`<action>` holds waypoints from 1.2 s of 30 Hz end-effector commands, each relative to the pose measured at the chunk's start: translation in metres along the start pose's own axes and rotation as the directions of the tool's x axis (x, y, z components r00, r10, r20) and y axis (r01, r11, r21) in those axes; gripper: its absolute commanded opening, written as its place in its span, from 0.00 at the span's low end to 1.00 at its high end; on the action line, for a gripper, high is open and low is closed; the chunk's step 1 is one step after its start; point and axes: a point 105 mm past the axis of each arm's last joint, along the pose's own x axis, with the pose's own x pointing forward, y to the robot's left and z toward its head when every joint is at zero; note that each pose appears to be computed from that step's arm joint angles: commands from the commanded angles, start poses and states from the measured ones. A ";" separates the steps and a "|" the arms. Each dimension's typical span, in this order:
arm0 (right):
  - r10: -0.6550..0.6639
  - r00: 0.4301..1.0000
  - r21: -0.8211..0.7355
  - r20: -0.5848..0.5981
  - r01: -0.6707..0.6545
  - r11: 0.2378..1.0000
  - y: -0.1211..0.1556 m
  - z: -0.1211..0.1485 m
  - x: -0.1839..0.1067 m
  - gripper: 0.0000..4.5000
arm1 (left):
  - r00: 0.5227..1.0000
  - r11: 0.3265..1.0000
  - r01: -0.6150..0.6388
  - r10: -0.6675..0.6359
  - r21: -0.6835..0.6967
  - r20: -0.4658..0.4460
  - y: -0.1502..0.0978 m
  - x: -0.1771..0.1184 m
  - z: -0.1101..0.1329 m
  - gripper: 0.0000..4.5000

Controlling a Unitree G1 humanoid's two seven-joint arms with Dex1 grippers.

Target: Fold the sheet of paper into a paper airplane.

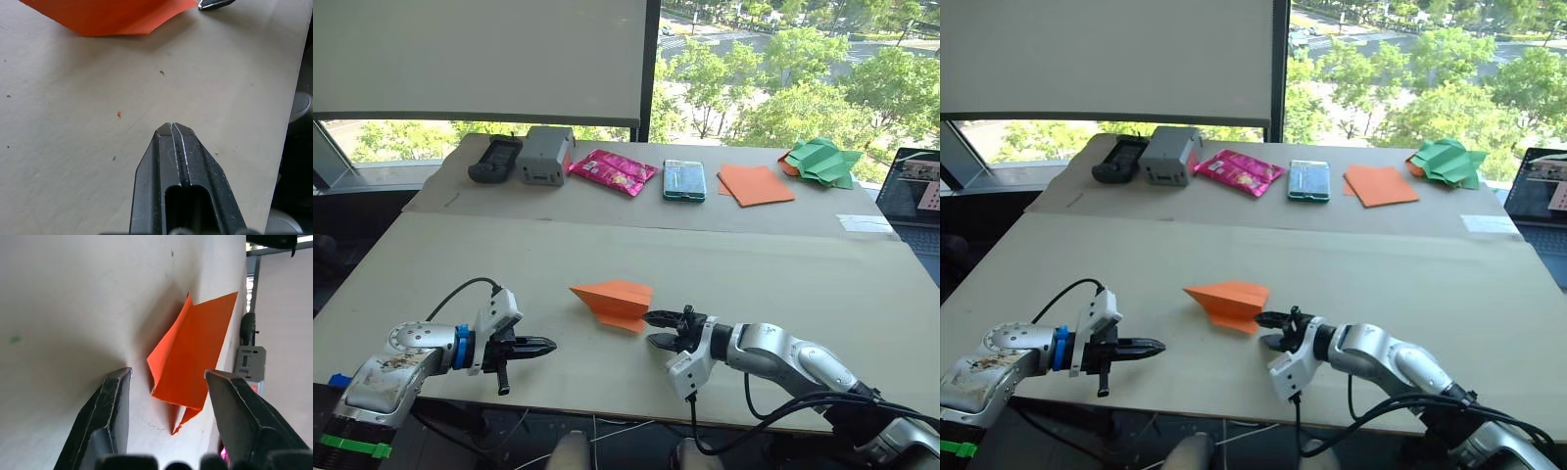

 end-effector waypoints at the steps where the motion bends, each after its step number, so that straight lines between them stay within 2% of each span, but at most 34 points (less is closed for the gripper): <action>1: -0.161 0.986 0.151 0.045 0.152 0.977 -0.046 0.010 -0.008 0.59 | 1.000 1.000 0.007 -0.008 0.029 0.025 -0.001 0.002 0.009 0.00; 3: -0.175 0.984 0.255 0.037 0.160 0.954 -0.052 0.011 -0.008 0.59 | 1.000 1.000 0.008 -0.009 0.029 0.027 0.000 0.003 0.010 0.00; 4: -0.181 0.983 0.334 0.027 0.161 0.929 -0.055 0.010 -0.005 0.53 | 1.000 1.000 0.008 -0.009 0.029 0.027 0.000 0.004 0.009 0.00; 8: -0.168 0.985 0.591 0.033 0.116 0.799 -0.056 0.019 0.006 0.25 | 0.999 0.999 0.012 -0.013 0.031 0.030 -0.001 0.006 0.009 0.00; 11: -0.125 0.992 0.747 0.029 0.062 0.662 -0.047 0.022 0.019 0.02 | 0.999 0.999 0.012 -0.013 0.031 0.033 -0.002 0.006 0.008 0.00; 13: -0.112 0.994 0.814 0.004 0.062 0.577 -0.044 0.017 0.024 0.01 | 0.999 1.000 0.011 -0.012 0.030 0.035 -0.002 0.006 0.008 0.00; 16: -0.091 0.995 0.864 -0.034 0.075 0.498 -0.040 0.008 0.030 0.01 | 0.999 0.999 0.005 -0.006 0.032 0.040 -0.001 0.005 0.009 0.00; 23: 0.044 0.997 0.905 -0.062 0.038 0.424 -0.009 0.003 0.038 0.01 | 0.997 0.998 -0.008 0.003 0.058 0.081 0.000 0.005 0.024 0.00; 26: 0.117 0.990 0.920 -0.072 0.021 0.390 0.007 0.001 0.041 0.01 | 0.990 0.996 -0.023 0.011 0.088 0.143 0.004 0.010 0.043 0.00; 30: 0.167 0.982 0.954 -0.083 0.030 0.297 0.016 -0.003 0.041 0.01 | 0.970 0.993 -0.023 -0.006 0.118 0.245 0.007 0.020 0.077 0.00; 33: 0.185 0.979 0.965 -0.088 0.037 0.261 0.020 -0.003 0.040 0.01 | 0.951 0.991 -0.080 0.043 0.108 0.306 0.021 0.031 0.096 0.00; 36: 0.201 0.975 0.970 -0.090 0.040 0.241 0.023 -0.002 0.040 0.01 | 0.948 0.984 -0.135 0.095 0.112 0.305 0.036 0.048 0.103 0.00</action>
